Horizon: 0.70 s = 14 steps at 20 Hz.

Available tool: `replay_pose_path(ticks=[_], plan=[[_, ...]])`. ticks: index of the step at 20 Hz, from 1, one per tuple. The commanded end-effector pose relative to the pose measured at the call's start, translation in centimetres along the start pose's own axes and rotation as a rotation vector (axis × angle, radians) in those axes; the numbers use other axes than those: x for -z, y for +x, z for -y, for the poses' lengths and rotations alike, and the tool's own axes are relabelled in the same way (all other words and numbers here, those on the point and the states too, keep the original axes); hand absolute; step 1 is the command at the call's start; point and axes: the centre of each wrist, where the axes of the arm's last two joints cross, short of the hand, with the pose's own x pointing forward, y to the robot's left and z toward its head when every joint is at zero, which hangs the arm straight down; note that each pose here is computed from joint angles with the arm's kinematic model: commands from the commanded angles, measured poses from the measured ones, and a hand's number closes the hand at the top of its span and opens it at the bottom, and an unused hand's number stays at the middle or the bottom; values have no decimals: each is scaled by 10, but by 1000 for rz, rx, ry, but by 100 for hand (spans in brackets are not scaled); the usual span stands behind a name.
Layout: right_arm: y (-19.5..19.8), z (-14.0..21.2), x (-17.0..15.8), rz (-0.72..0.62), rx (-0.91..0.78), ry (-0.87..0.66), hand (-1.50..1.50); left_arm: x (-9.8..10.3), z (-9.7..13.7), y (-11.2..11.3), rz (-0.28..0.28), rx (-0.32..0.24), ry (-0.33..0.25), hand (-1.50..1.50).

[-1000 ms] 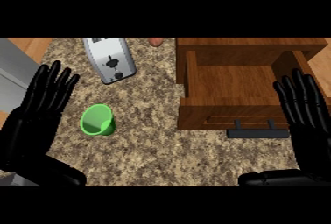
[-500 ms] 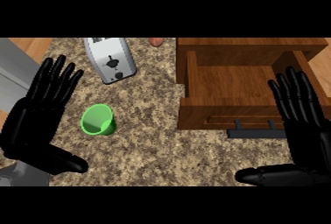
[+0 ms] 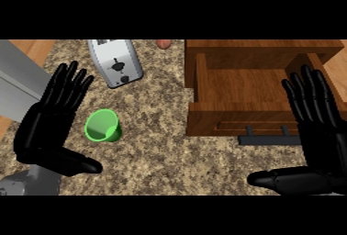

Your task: Pick up the cup, place it into the drawer and close the drawer

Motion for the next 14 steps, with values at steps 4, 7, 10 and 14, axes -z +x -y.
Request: replay_pose_path(ticks=[4, 7, 10, 14], plan=[[15, -1, 2, 20, -23, 10, -150, -11, -6, -24, -45, 14, 43, -150], [19, 17, 3, 9, -27, -11, -150, -20, -13, -13, -81, 18, 47, -150], [18, 12, -1, -7, -22, 16, -150, -30, -12, -34, -106, 46, 80, -150], [14, 17, 0, 14, -24, 4, -150, -44, -39, -45, -130, 72, 125, -150]])
